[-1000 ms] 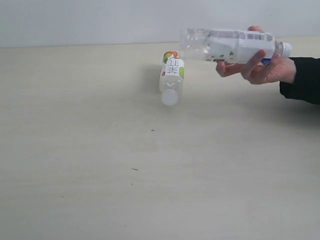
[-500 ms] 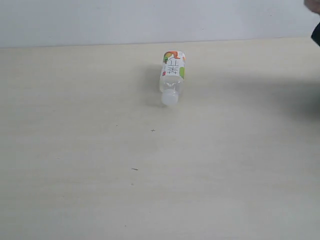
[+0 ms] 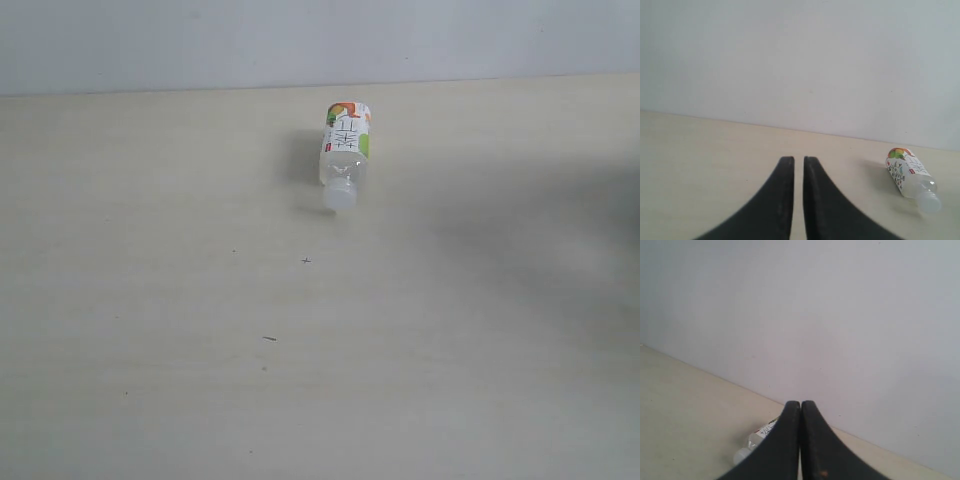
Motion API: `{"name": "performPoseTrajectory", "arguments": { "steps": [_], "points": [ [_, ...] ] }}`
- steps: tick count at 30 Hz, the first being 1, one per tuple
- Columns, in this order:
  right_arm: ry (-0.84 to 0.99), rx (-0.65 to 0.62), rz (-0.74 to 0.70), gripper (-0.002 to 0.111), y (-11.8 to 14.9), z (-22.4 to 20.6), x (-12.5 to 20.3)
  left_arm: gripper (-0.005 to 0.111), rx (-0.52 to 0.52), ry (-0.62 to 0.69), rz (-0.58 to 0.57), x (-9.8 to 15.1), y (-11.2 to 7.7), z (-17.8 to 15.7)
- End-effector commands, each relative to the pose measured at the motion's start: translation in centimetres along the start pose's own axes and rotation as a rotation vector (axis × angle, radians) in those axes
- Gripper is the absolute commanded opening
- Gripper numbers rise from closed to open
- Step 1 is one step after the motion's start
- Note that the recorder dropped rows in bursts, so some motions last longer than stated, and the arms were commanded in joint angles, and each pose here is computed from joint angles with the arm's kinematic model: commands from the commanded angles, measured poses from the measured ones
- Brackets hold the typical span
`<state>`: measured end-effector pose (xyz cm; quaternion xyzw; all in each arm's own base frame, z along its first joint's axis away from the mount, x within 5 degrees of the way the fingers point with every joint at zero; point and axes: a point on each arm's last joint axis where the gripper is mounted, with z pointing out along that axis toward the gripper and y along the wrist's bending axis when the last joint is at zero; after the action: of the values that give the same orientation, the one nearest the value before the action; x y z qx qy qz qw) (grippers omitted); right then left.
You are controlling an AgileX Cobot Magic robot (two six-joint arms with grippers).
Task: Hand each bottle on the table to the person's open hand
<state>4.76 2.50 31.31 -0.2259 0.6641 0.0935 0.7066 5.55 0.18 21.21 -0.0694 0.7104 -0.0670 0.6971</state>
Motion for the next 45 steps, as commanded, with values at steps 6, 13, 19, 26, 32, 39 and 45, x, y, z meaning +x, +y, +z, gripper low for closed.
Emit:
{"name": "performPoseTrajectory", "arguments": {
  "steps": [6, 13, 19, 26, 32, 39, 45],
  "points": [
    [0.002, -0.005, 0.005, 0.0, 0.1, 0.0, 0.2, 0.01, 0.009, -0.007, 0.0, -0.1, -0.1, -0.1],
    [0.002, -0.005, 0.007, 0.0, 0.1, 0.0, 0.2, 0.01, 0.009, -0.007, 0.0, -0.1, -0.1, -0.1],
    [0.014, -0.006, 0.0, 0.0, 0.1, 0.0, 0.4, 0.01, 0.009, -0.007, 0.0, -0.1, -0.1, -0.1],
    [-0.01, -0.004, 0.007, 0.0, 0.1, -0.4, 0.2, 0.01, 0.009, -0.007, 0.0, -0.1, -0.1, -0.1],
    [-0.101, 0.013, 0.003, 0.0, 0.1, -2.3, -0.2, 0.01, 0.009, -0.007, 0.0, -0.1, -0.1, -0.1],
    [-0.144, 0.019, 0.001, 0.0, 0.1, -3.5, -0.1, 0.01, 0.009, -0.007, 0.0, -0.1, -0.1, -0.1],
    [-0.146, 0.02, 0.001, 0.0, 0.1, -3.5, -0.2, 0.01, 0.009, -0.007, 0.0, -0.1, -0.1, -0.1]
  ]
}}
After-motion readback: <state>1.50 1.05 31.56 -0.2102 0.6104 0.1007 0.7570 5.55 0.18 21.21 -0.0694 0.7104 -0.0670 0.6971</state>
